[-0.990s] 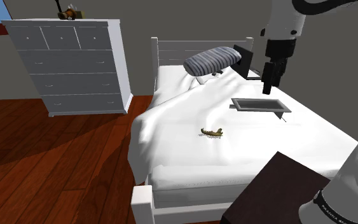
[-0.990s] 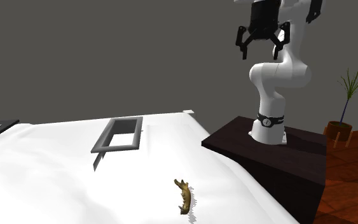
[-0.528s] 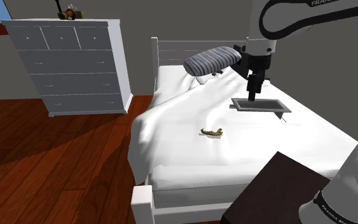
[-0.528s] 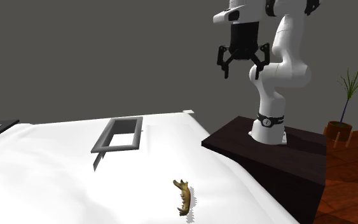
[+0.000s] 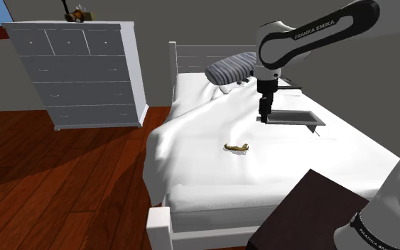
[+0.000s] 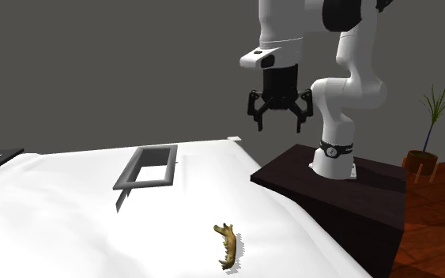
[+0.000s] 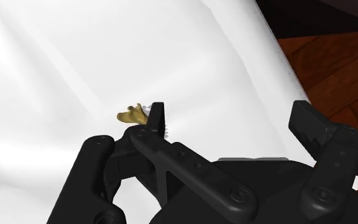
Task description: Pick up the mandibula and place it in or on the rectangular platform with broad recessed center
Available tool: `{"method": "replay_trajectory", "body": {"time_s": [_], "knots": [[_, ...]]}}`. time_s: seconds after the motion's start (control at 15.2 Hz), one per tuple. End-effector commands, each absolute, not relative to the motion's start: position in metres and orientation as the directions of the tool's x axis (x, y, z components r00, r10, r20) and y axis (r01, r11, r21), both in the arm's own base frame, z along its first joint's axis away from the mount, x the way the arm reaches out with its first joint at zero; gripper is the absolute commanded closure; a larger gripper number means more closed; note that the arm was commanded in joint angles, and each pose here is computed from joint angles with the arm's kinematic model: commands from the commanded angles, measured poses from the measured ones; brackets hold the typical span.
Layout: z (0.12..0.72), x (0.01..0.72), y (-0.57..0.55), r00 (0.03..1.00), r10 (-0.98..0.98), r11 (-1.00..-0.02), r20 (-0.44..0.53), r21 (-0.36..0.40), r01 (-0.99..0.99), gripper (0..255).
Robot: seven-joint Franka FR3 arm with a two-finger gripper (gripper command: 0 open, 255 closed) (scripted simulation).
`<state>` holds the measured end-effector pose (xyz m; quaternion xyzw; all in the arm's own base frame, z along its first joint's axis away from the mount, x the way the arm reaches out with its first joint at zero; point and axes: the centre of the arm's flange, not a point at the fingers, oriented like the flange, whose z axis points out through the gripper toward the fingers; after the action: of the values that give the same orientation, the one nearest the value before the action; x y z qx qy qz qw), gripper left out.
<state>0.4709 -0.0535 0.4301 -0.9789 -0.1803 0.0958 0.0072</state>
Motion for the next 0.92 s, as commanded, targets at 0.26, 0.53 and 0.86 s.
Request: {"method": "replay_trajectory", "body": {"time_s": [0.26,0.53,0.86], "knots": [[0.371,0.529,-0.068,0.865,0.455,-0.890,-0.210,-0.070,0.451,0],[0.330,0.566,-0.070,0.825,0.519,-0.854,-0.225,-0.086,0.513,0],[0.278,0.611,-0.069,0.768,0.593,-0.803,-0.242,-0.107,0.587,0]]}}
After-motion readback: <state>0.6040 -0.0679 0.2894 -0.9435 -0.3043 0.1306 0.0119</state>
